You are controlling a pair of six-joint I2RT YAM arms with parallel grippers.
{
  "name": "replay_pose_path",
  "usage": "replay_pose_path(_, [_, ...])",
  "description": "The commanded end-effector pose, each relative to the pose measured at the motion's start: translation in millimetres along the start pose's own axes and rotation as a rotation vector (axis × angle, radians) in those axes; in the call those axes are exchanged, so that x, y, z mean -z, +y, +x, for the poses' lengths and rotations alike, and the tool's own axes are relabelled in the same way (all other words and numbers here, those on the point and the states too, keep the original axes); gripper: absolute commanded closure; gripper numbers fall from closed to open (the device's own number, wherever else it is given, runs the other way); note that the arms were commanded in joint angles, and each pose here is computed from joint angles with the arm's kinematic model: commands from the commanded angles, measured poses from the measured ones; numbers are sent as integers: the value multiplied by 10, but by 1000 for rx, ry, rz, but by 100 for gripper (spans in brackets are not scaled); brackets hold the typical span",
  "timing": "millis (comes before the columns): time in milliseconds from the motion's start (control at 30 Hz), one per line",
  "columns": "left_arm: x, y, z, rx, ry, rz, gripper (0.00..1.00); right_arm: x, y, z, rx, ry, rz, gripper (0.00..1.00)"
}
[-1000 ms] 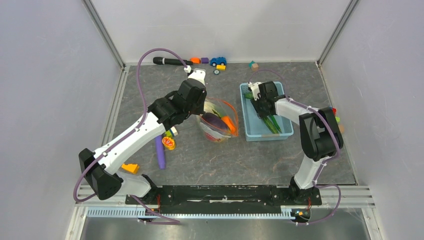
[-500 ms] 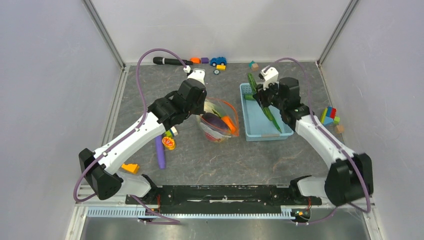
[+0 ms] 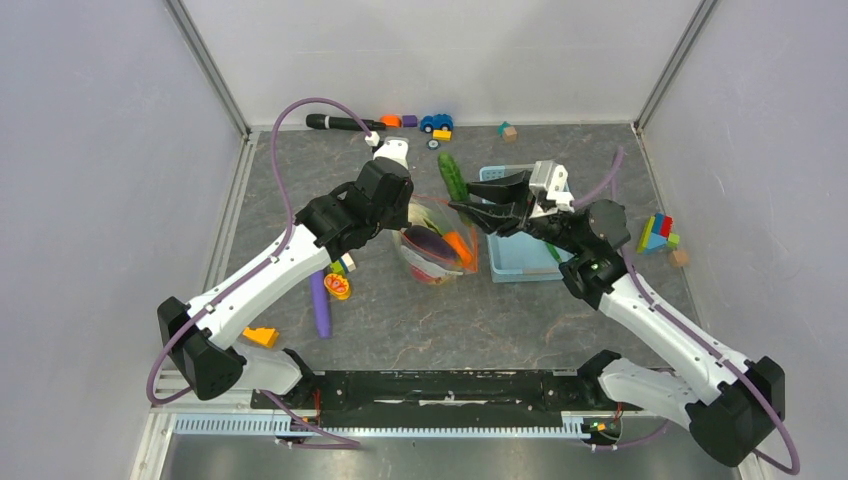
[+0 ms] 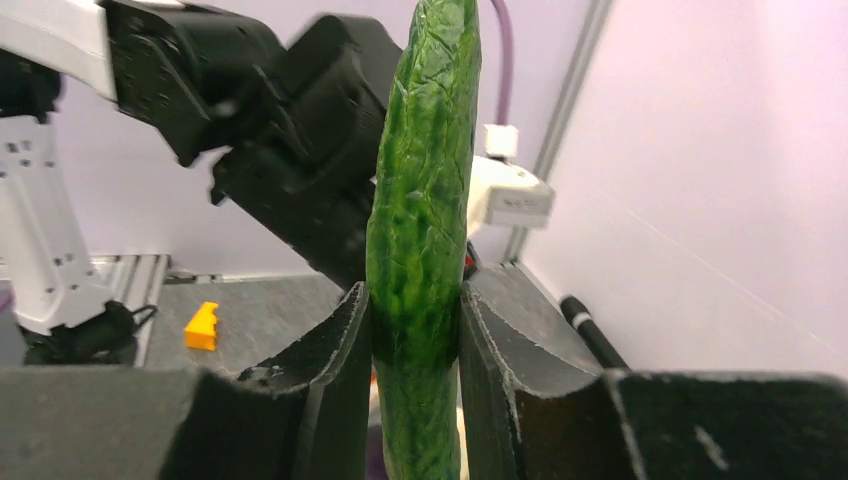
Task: Place the food in the zip-top bag and seal the zipper
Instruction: Place the fake vegetable in the zipper food storage bag.
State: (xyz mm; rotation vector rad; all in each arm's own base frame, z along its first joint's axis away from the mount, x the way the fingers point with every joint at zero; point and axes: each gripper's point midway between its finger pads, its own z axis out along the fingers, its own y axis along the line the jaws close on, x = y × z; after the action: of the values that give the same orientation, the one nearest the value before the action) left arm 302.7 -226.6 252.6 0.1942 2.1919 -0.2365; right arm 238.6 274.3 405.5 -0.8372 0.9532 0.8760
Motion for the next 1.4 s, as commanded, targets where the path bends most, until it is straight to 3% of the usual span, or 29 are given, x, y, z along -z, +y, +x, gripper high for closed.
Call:
replay_pose_path(0, [135, -26, -170, 86, -51, 20, 98, -110, 244, -225, 8, -121, -108, 100])
replay_pose_path(333, [161, -39, -153, 95, -43, 33, 98, -108, 260, 444, -64, -34, -54, 100])
replay_pose_path(800, [186, -35, -163, 94, -49, 36, 98, 26, 77, 1204, 54, 166, 34, 94])
replay_pose_path(1000, [184, -23, -158, 91, -49, 32, 98, 96, 61, 1401, 72, 238, 38, 82])
replay_pose_path(1233, [181, -42, -154, 91, -46, 40, 98, 74, 131, 1379, 63, 259, -13, 46])
replay_pose_path(1367, [194, -54, -150, 90, -44, 51, 98, 14, 77, 1303, 56, 260, 1, 43])
